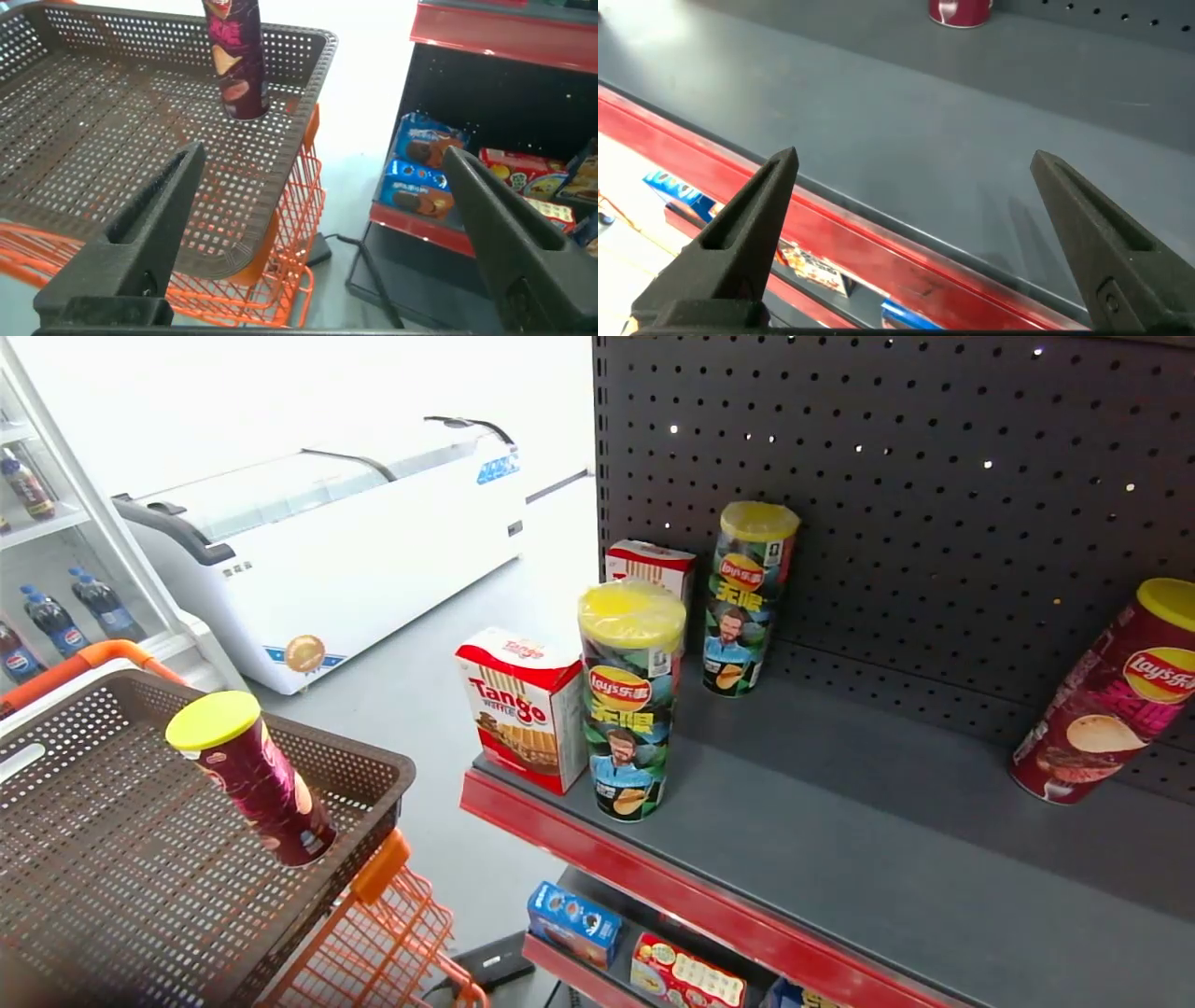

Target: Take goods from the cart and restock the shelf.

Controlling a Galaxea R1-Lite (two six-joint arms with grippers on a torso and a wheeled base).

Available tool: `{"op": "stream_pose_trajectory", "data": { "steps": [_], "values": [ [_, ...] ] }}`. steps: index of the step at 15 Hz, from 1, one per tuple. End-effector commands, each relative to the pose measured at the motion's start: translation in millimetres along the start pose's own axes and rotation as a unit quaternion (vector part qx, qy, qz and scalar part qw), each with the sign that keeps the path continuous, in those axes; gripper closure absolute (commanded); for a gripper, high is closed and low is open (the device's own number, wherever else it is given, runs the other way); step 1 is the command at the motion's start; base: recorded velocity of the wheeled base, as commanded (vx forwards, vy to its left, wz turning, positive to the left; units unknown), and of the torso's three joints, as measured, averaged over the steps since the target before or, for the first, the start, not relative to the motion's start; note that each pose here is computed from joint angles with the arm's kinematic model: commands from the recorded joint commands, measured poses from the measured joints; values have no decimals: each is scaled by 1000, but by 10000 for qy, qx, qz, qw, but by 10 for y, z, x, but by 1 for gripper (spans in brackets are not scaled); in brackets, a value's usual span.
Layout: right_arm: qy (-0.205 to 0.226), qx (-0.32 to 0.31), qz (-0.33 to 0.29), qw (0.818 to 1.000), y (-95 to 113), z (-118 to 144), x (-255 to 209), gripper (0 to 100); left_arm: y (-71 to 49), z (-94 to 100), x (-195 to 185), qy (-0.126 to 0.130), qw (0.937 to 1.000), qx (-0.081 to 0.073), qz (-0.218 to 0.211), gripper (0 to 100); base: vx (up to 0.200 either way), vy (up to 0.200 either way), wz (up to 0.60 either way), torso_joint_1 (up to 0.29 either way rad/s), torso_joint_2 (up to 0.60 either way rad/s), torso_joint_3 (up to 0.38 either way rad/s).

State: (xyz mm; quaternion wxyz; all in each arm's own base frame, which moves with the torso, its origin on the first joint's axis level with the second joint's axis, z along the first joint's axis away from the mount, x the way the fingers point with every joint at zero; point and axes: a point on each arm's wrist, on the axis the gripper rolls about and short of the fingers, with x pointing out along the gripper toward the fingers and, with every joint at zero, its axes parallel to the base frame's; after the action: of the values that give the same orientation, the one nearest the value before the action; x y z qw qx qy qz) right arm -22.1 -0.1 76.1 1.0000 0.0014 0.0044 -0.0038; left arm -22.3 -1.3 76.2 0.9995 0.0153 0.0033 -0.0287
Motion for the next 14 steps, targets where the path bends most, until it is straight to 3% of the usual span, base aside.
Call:
{"op": "stream_pose_trajectory", "data": {
  "steps": [1, 8, 9, 10, 11, 12, 14],
  "values": [
    [2, 1, 0, 10000, 0, 1, 0, 0, 0, 0, 1, 9, 10000, -1, -6, 0, 0, 0, 0, 0, 0, 0],
    [2, 1, 0, 10000, 0, 1, 0, 0, 6, 34, -11, -48, 9999, 24, 142, 0, 0, 0, 0, 0, 0, 0],
    [10, 1, 0, 10000, 0, -3, 2, 0, 20, 446, -62, -319, 9992, 134, 216, 0, 0, 0, 0, 0, 0, 0],
    [2, 1, 0, 10000, 0, 1, 0, 0, 36, 733, 21, 30, 9995, 137, 300, 0, 0, 0, 0, 0, 0, 0],
    [2, 1, 0, 10000, 0, 1, 0, 0, 49, 930, 109, 192, 9993, 163, 293, 0, 0, 0, 0, 0, 0, 0],
    [2, 1, 0, 10000, 0, 1, 0, 0, 58, 991, 224, 463, 9982, 224, 299, 0, 0, 0, 0, 0, 0, 0],
    [10, 1, 0, 10000, 0, -3, 2, 0, 79, 987, 322, 733, 9960, 396, 324, 0, 0, 0, 0, 0, 0, 0]
  ]
}}
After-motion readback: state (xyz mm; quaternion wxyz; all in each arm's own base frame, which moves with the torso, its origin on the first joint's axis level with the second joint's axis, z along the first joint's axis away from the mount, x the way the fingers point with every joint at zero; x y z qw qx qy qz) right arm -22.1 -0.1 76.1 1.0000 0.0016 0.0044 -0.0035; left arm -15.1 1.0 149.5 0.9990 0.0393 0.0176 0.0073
